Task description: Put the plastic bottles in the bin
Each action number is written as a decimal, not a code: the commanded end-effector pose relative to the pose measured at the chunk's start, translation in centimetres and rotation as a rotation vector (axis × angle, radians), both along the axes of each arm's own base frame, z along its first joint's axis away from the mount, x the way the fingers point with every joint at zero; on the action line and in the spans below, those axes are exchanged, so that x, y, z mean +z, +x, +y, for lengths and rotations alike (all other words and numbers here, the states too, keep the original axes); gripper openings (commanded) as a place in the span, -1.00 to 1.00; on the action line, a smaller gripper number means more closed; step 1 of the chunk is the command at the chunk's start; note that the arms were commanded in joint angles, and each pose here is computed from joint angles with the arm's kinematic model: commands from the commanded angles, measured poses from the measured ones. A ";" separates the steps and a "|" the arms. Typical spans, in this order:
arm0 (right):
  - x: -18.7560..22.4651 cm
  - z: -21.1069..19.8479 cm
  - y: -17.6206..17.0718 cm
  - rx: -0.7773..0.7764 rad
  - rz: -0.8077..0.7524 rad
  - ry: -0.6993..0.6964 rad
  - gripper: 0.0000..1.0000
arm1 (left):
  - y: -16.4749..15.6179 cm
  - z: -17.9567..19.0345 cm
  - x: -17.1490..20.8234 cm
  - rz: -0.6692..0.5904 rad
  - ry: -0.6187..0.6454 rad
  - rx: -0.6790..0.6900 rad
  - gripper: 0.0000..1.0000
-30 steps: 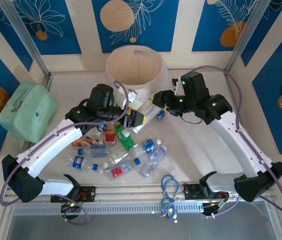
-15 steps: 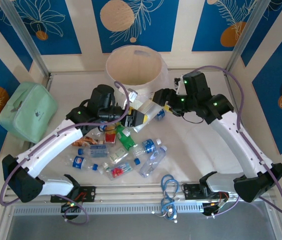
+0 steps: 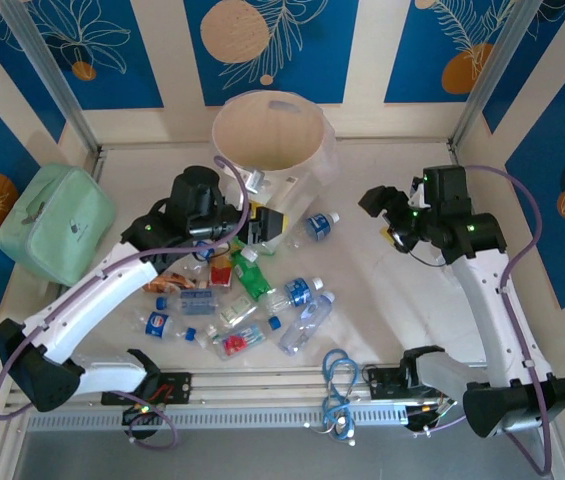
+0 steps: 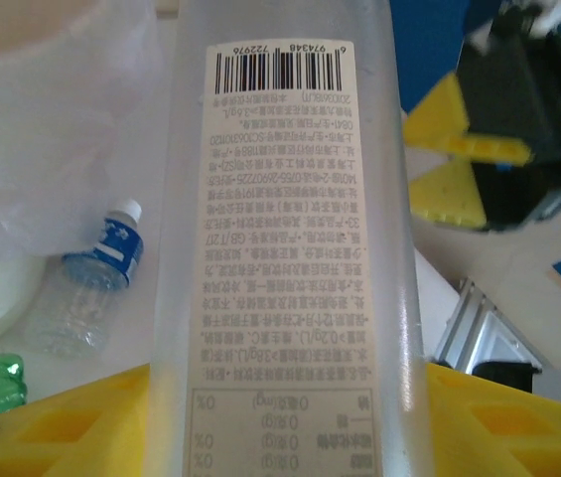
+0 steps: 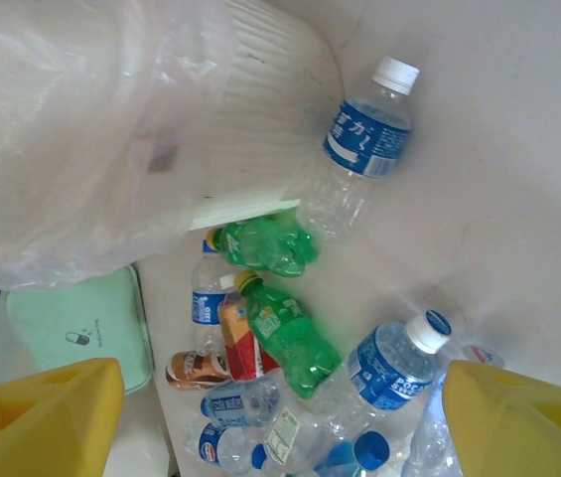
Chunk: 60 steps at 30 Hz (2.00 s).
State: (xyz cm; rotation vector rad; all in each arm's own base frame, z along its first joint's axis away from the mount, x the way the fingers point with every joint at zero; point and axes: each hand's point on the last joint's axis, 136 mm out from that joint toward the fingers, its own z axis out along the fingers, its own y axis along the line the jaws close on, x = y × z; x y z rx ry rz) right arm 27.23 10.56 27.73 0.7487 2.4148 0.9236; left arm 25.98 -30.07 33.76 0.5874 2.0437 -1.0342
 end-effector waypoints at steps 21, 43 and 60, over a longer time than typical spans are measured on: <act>-3.9 -0.2 -3.3 -0.017 0.121 0.032 0.67 | 18.9 4.2 13.0 -0.162 -0.029 0.539 0.18; -4.2 -0.2 -3.6 -0.007 0.132 0.035 0.67 | 24.1 5.2 2.2 -0.087 0.203 0.637 0.09; -4.5 -0.2 -3.8 -0.008 0.142 0.037 0.67 | 23.3 5.4 3.0 -0.090 0.168 0.637 0.63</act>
